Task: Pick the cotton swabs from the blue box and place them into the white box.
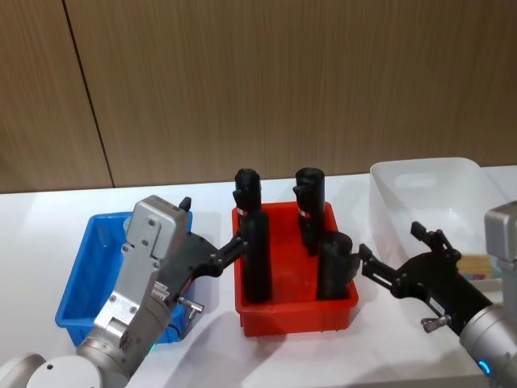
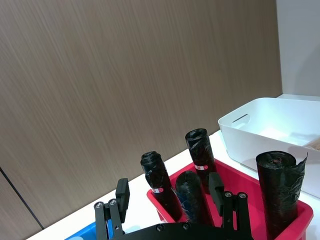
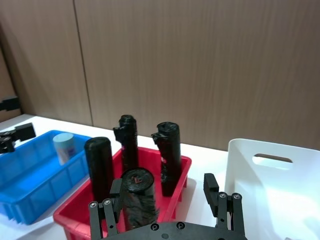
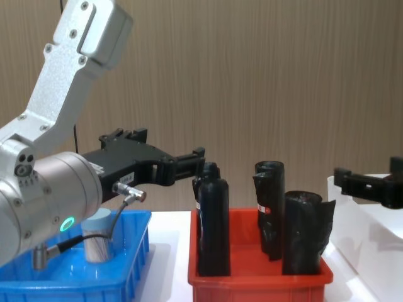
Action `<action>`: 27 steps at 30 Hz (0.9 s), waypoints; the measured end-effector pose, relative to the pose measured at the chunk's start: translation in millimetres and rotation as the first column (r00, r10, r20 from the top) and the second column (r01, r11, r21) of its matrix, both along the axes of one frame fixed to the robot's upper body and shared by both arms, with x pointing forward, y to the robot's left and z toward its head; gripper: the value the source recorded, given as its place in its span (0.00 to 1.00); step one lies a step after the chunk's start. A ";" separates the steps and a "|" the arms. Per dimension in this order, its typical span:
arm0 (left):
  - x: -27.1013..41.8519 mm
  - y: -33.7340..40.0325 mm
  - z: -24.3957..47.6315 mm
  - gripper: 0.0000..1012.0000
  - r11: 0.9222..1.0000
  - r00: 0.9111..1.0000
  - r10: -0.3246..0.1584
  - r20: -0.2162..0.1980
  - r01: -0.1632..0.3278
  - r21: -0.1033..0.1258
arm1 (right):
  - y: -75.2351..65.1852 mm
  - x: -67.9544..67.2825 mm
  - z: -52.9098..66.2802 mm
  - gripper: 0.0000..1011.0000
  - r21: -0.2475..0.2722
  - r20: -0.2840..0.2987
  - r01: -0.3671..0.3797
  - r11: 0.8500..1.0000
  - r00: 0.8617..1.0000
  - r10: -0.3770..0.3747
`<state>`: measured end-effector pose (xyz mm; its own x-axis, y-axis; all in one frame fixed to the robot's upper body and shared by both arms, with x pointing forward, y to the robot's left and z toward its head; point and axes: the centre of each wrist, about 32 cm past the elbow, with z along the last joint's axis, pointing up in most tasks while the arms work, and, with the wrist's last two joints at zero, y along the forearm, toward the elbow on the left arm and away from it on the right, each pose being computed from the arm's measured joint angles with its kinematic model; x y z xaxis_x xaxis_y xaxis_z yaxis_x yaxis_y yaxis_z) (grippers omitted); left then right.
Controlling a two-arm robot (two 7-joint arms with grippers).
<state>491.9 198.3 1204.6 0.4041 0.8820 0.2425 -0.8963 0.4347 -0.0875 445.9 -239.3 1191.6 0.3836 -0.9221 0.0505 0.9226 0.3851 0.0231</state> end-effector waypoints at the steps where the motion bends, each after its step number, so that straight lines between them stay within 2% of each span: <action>1: 0.0 0.0 0.0 0.99 1.000 1.000 0.000 0.000 0.000 0.000 | -0.2 0.4 0.3 0.99 -0.003 -0.004 -0.007 1.000 1.000 0.007; 15: 0.1 0.1 -0.2 0.99 1.000 1.000 0.001 -0.001 -0.001 0.001 | -1.9 18.9 0.1 0.99 -0.054 -0.069 -0.094 0.994 0.994 0.090; 27: 0.1 0.1 -0.2 0.99 1.000 1.000 0.001 -0.002 -0.001 0.001 | 1.0 45.7 -4.6 0.99 -0.081 -0.118 -0.143 0.986 0.984 0.133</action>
<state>492.0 198.4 1204.4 0.4040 0.8820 0.2425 -0.8967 0.4343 -0.0858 491.6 -238.3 1187.0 0.5143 -0.8539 0.0798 0.8555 0.5044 -0.1173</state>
